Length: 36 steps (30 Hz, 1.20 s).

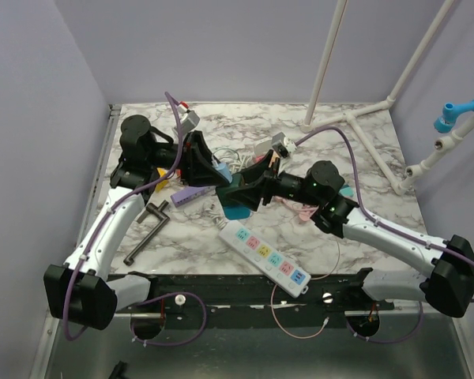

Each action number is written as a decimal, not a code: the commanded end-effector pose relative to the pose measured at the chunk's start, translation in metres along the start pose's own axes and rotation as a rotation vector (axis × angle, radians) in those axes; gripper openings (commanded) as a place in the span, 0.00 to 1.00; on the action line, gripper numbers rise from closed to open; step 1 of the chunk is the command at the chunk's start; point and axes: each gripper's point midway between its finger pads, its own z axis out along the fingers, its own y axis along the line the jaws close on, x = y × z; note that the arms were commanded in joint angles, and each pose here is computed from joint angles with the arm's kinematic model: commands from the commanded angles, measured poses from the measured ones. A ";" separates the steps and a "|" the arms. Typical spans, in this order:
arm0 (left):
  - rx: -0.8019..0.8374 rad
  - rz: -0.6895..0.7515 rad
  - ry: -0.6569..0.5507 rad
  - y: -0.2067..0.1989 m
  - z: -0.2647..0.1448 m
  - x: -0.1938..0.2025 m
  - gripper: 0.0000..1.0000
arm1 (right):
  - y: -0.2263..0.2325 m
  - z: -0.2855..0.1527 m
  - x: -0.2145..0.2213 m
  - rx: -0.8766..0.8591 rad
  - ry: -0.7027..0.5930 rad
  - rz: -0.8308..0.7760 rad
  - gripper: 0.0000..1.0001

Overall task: Pull the plug off the socket
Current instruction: Remove the plug from the socket, then place the plug at the center of the board.

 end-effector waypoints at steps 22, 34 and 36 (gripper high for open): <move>-0.372 0.213 -0.057 0.069 -0.037 -0.028 0.00 | -0.002 -0.035 0.061 0.085 0.242 0.067 0.01; -0.738 -0.008 0.207 0.163 -0.092 0.053 0.00 | 0.000 -0.045 -0.033 0.236 0.037 -0.073 0.01; -0.828 -0.067 0.234 0.181 -0.106 0.062 0.00 | -0.001 -0.048 -0.042 0.261 0.008 -0.069 0.01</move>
